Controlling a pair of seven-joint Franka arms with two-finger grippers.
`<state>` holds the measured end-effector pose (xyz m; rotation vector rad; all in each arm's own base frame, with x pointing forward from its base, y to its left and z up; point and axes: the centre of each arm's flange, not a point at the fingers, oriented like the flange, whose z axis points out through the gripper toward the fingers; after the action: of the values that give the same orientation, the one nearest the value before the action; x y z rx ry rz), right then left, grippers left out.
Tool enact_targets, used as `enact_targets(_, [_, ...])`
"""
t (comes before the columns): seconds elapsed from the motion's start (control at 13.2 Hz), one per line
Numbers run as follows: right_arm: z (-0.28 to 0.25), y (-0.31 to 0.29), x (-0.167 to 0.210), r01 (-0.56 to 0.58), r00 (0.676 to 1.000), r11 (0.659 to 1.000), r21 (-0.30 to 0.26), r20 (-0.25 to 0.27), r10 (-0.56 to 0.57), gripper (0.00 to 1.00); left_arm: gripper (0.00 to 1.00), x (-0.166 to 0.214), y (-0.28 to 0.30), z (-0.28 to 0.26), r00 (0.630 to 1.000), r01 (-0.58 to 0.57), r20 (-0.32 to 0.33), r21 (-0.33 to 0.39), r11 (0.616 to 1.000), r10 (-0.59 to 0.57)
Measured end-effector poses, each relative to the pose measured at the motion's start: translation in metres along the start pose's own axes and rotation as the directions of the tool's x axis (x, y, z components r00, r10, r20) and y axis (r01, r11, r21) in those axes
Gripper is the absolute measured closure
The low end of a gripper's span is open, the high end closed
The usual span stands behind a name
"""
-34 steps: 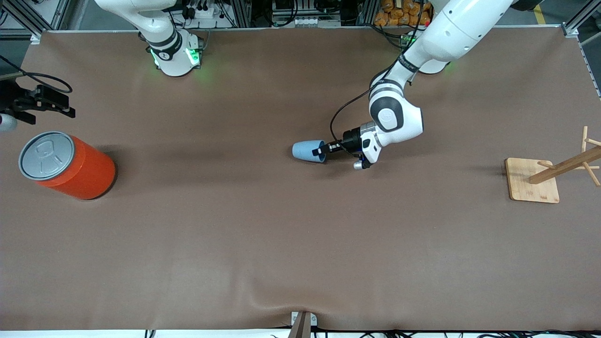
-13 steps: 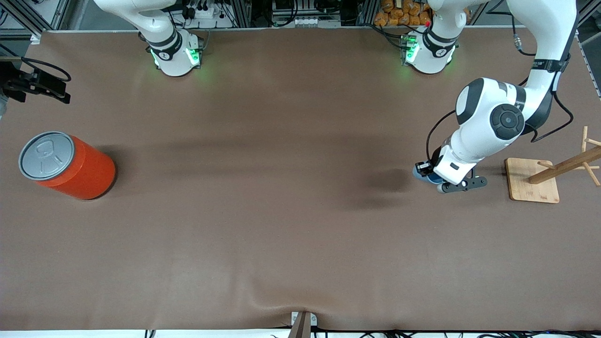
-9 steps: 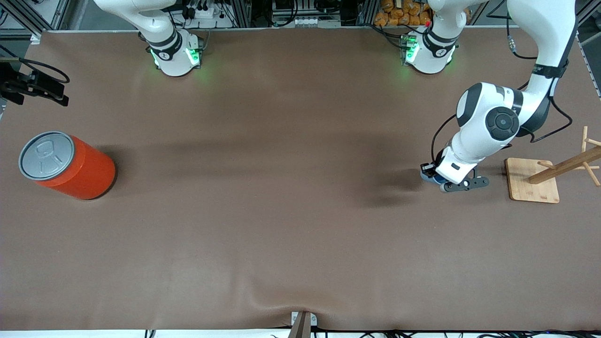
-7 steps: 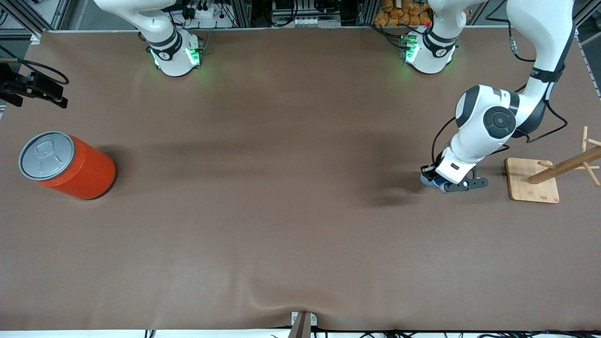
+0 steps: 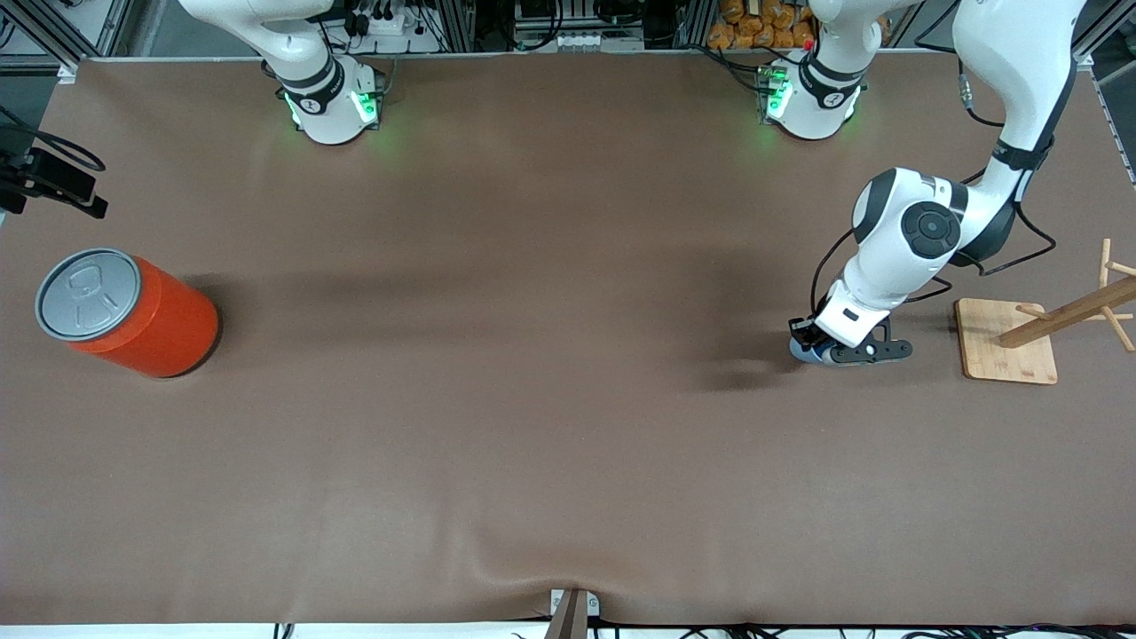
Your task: Flip cup
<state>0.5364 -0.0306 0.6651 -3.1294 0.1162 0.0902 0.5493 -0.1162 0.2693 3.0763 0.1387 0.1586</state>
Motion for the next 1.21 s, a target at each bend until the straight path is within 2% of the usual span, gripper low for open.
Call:
enact_targets(0.3, [0.001,-0.008,0.0,0.015,1.0,1.0,-0.001,0.002,-0.015,0.0,0.36,0.008,0.001,-0.026,1.0,-0.002,0.029,0.049,0.999,0.001])
enact_targets(0.53, [0.008,-0.007,0.005,0.011,1.0,1.0,-0.003,0.009,-0.011,0.0,0.02,0.015,0.013,-0.072,1.0,-0.017,0.016,0.093,0.996,0.015])
enact_targets(0.68, [0.013,-0.013,0.012,0.022,1.0,1.0,-0.022,0.004,-0.022,0.0,0.0,0.024,0.02,-0.107,1.0,-0.017,0.002,0.119,0.993,0.017])
enact_targets(0.83, [0.015,-0.026,0.014,0.048,0.999,0.997,-0.066,-0.001,-0.048,0.0,0.0,0.037,0.025,-0.146,1.0,-0.007,0.008,0.141,0.99,0.006])
enact_targets(1.21, [0.015,-0.025,0.017,0.041,0.999,0.997,-0.07,-0.021,-0.043,0.0,0.0,0.057,0.031,-0.229,0.994,0.071,0.081,0.073,0.995,-0.077])
